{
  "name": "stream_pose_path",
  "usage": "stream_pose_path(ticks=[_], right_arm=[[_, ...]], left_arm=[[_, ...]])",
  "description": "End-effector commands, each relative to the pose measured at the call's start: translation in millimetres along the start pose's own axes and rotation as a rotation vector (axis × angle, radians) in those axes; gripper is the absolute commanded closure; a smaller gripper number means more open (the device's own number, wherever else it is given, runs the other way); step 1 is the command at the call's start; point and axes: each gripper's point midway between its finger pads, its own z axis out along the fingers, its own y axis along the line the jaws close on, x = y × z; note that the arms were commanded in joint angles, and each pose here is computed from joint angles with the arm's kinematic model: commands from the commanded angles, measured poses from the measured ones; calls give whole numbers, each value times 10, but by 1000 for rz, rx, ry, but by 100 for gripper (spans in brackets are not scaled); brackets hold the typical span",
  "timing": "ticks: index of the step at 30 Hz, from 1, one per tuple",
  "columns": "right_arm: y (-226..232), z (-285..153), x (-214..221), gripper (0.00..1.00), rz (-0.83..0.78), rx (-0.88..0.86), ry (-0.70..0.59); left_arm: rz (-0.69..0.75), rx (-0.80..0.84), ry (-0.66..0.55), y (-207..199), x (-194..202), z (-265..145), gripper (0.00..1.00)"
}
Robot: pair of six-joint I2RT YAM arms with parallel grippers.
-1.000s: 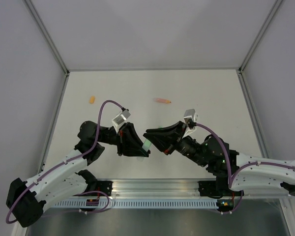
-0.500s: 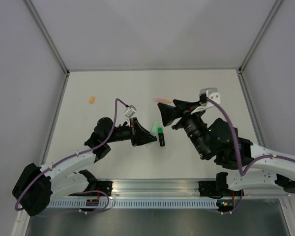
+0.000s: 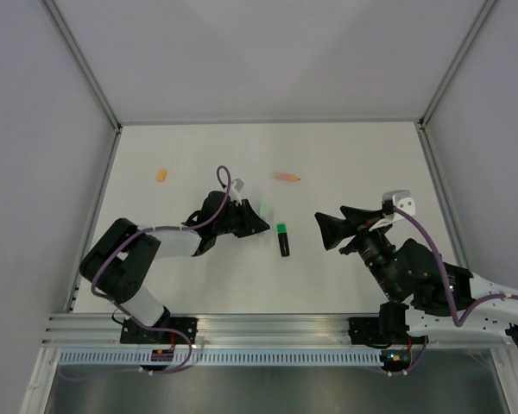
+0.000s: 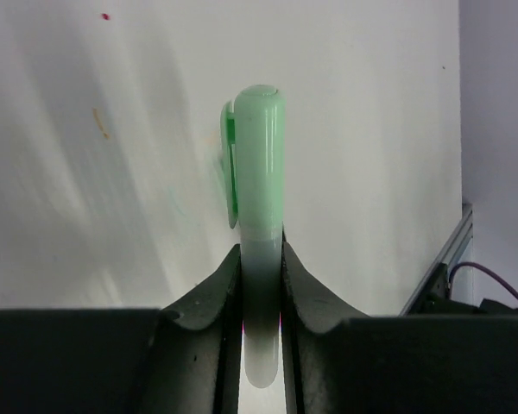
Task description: Insert the pens into the pen caps
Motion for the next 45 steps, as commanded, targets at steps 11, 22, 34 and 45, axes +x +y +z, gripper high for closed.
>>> stream_pose_path(ticks=[11,22,34,45], right_arm=[[117,-20,-115,28,34,-49,3],[173,-1,-17,28,35,-70,17],[399,73,326,28,-9,-167,63],[200,-15,202,28,-16,-147,8]], left_arm=[[-174,-119,39,369,92,195,62],[-112,-190,-68,232,-169,-205,46],[-5,-539,-265,844,-1970,-781,43],[545,-280,-55,658,-2309,-121,42]])
